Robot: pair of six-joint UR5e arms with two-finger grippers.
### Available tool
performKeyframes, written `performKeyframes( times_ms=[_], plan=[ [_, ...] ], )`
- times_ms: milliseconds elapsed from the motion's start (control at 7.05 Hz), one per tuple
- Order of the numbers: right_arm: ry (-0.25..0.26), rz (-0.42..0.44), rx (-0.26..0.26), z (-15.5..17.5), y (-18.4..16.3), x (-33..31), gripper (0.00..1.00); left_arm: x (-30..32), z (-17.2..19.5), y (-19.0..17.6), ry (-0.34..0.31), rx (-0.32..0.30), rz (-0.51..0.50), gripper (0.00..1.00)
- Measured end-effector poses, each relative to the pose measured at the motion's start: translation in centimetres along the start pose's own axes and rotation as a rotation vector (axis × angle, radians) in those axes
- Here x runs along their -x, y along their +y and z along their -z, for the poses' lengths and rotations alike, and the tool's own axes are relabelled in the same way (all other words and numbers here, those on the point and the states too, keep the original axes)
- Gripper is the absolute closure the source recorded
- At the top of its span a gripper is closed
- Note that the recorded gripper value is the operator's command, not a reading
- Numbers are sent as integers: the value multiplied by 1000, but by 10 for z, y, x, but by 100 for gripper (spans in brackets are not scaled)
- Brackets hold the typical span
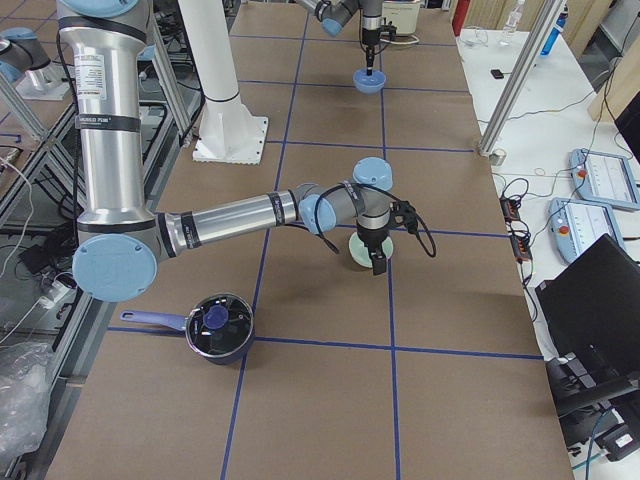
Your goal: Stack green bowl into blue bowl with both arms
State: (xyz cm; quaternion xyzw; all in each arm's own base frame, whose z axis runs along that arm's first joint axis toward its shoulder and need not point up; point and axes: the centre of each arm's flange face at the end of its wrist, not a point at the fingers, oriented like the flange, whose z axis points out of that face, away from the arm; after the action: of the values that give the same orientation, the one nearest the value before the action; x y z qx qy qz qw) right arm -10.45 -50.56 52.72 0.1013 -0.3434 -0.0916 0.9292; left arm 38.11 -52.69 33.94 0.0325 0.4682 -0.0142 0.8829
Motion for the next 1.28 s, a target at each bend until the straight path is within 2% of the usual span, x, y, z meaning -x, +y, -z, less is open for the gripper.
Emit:
performKeyframes(
  times_ms=[284, 567, 851, 1277],
  plan=[
    [-1, 0, -1, 0, -1, 1, 0, -131, -34, 37, -44, 8, 43, 100],
    [-3, 0, -2, 1, -2, 2, 0, -207, -67, 71, -64, -4, 47, 100],
    [-5, -4, -5, 2, -4, 3, 0, -234, -85, 87, -75, -12, 33, 96],
    [-7, -6, -8, 3, -5, 4, 0, -233, -88, 89, -78, -14, 11, 96]
  ],
)
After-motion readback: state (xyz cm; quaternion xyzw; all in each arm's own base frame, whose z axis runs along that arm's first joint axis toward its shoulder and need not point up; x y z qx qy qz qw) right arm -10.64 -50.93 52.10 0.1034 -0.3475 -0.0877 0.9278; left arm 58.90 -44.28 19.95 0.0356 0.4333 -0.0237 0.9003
